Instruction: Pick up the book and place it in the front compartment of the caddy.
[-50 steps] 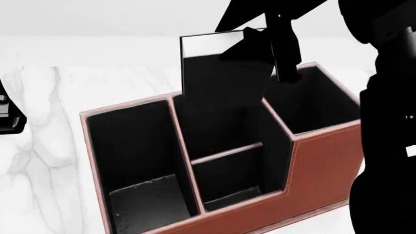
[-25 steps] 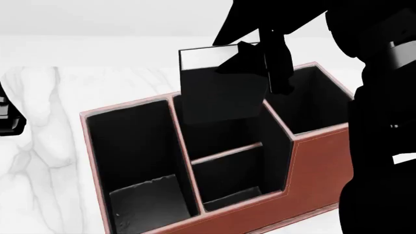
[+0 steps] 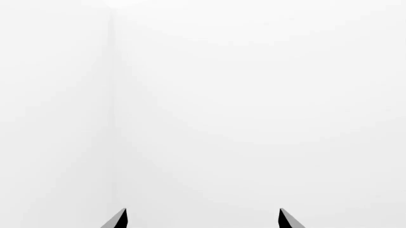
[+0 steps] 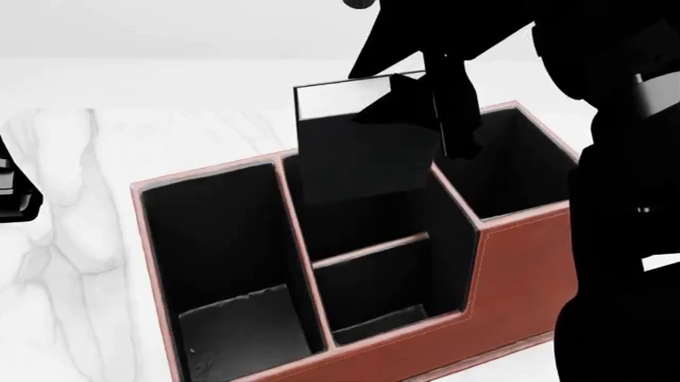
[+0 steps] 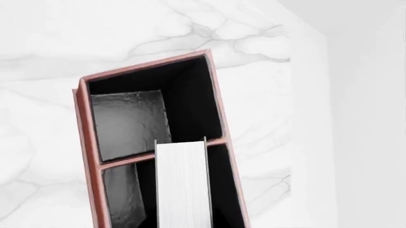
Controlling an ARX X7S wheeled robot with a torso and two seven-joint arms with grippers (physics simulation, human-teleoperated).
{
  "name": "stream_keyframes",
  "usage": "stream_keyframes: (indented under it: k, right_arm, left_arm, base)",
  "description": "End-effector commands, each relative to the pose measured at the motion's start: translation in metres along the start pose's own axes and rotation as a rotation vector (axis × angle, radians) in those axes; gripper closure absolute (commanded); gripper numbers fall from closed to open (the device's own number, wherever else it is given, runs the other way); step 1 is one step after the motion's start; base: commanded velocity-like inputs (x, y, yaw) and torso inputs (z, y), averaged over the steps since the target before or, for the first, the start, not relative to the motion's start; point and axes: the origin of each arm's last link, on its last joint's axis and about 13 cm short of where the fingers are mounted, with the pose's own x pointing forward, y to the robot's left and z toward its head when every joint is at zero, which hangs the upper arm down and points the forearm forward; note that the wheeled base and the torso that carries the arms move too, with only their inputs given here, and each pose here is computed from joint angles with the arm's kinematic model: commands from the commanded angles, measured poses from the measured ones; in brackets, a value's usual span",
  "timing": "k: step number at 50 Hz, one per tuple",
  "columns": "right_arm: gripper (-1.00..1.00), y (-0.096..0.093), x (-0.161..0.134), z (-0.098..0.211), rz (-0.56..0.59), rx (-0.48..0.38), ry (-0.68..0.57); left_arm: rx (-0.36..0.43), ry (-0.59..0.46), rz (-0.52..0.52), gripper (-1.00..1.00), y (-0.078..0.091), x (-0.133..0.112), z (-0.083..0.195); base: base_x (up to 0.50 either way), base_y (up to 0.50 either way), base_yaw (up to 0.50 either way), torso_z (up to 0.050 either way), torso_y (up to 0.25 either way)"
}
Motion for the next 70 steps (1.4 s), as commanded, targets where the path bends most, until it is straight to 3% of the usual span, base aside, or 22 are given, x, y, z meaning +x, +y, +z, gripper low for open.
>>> stream_keyframes:
  k: [1, 46, 70]
  right_arm:
    - [1.00, -0.003, 0.000, 0.010, -0.016, -0.047, -0.056]
    - [1.00, 0.007, 0.043, -0.006, 0.025, -0.006, -0.041]
    - [1.00, 0.010, 0.051, -0.011, -0.028, -0.012, 0.007]
  left_arm:
    - [-0.009, -0.018, -0.006, -1.00, 0.001, 0.001, 0.001]
    - [-0.009, -0.016, -0.002, -1.00, 0.003, 0.002, 0.001]
    - [-0.010, -0.013, 0.000, -1.00, 0.003, 0.001, 0.000]
  base:
    - [0.00, 0.00, 0.00, 0.000, 0.000]
    - [0.00, 0.00, 0.00, 0.000, 0.001]
    - [0.00, 0.00, 0.00, 0.000, 0.001]
